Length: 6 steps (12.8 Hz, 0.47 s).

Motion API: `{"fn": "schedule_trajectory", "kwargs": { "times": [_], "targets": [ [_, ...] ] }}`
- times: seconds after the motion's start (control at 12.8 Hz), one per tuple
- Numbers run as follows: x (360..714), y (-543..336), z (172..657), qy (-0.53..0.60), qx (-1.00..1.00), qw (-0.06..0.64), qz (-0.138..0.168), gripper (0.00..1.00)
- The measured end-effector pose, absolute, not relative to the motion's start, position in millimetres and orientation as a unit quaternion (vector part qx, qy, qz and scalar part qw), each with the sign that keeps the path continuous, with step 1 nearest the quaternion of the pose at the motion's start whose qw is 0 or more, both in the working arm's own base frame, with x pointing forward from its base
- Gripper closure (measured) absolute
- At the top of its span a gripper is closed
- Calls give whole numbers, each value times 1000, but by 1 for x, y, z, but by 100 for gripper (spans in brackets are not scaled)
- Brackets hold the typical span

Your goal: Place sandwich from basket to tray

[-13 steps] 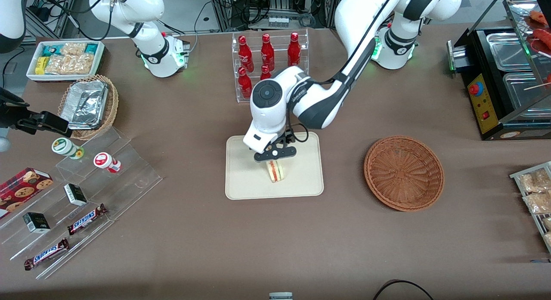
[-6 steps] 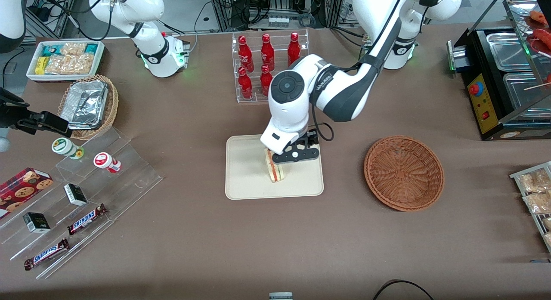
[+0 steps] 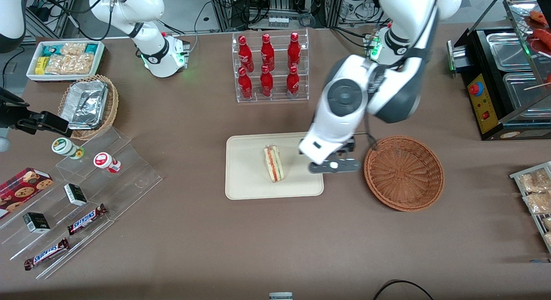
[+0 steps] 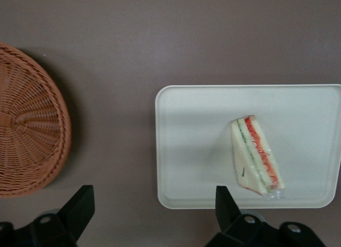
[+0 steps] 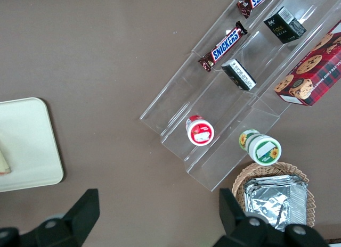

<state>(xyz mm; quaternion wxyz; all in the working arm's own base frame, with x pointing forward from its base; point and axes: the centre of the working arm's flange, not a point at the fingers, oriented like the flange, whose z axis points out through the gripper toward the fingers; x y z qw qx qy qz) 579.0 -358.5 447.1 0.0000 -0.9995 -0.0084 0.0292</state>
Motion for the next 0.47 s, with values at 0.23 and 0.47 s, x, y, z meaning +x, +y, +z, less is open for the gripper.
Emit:
{"fn": "schedule_trajectory", "kwargs": {
  "times": [0.23,0.47],
  "targets": [
    [586,-299,459,17,-999,-5,40,0],
    [584,-241,485,51,-996,0,71,0]
  ]
}}
